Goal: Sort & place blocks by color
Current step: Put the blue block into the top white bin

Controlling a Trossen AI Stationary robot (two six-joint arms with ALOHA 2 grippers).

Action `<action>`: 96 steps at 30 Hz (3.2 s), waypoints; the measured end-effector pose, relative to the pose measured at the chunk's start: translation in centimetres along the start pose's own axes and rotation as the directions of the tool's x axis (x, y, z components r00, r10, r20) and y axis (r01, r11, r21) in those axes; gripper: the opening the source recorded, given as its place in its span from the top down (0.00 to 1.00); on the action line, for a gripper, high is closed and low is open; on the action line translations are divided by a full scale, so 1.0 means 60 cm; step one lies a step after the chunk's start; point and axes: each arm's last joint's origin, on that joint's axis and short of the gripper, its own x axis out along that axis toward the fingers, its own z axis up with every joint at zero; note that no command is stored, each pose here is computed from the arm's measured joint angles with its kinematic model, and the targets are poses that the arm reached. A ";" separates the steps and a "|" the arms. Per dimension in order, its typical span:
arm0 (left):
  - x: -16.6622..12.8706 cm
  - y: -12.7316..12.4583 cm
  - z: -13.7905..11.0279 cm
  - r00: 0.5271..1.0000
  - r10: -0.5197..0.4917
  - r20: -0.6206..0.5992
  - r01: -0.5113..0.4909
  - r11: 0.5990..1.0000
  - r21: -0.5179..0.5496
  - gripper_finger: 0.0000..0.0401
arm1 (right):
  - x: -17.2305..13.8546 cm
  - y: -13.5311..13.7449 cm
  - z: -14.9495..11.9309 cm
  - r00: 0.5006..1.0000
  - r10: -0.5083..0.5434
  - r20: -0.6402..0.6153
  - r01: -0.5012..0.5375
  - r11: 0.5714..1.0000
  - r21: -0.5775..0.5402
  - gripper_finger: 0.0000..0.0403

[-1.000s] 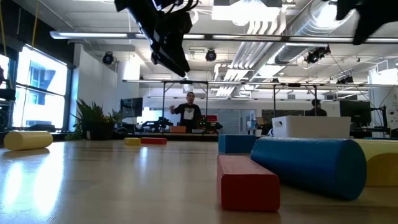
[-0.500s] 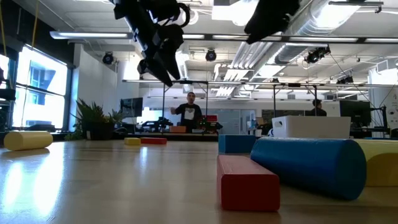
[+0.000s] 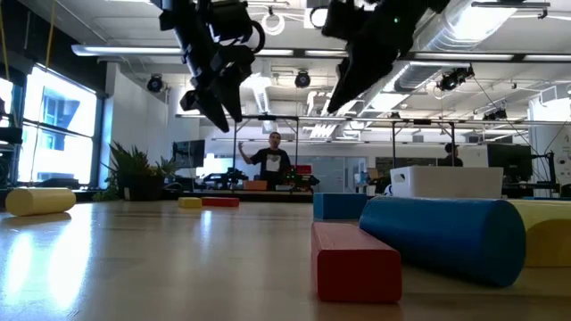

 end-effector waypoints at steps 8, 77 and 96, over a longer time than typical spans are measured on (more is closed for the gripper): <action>0.000 0.004 -0.004 1.000 0.011 -0.028 -0.011 1.000 -0.022 0.47 | 0.069 0.005 -0.016 0.987 0.111 -0.113 -0.122 0.988 -0.095 0.43; 0.000 0.004 -0.004 1.000 0.018 -0.025 -0.019 0.999 -0.030 0.47 | -0.112 -0.182 -0.116 0.780 -0.444 -0.441 0.598 0.736 0.318 0.76; 0.000 0.004 -0.002 1.000 0.025 -0.009 -0.026 0.997 -0.072 0.47 | -0.136 -0.304 -0.230 0.681 -0.297 -0.670 0.685 0.581 0.439 0.76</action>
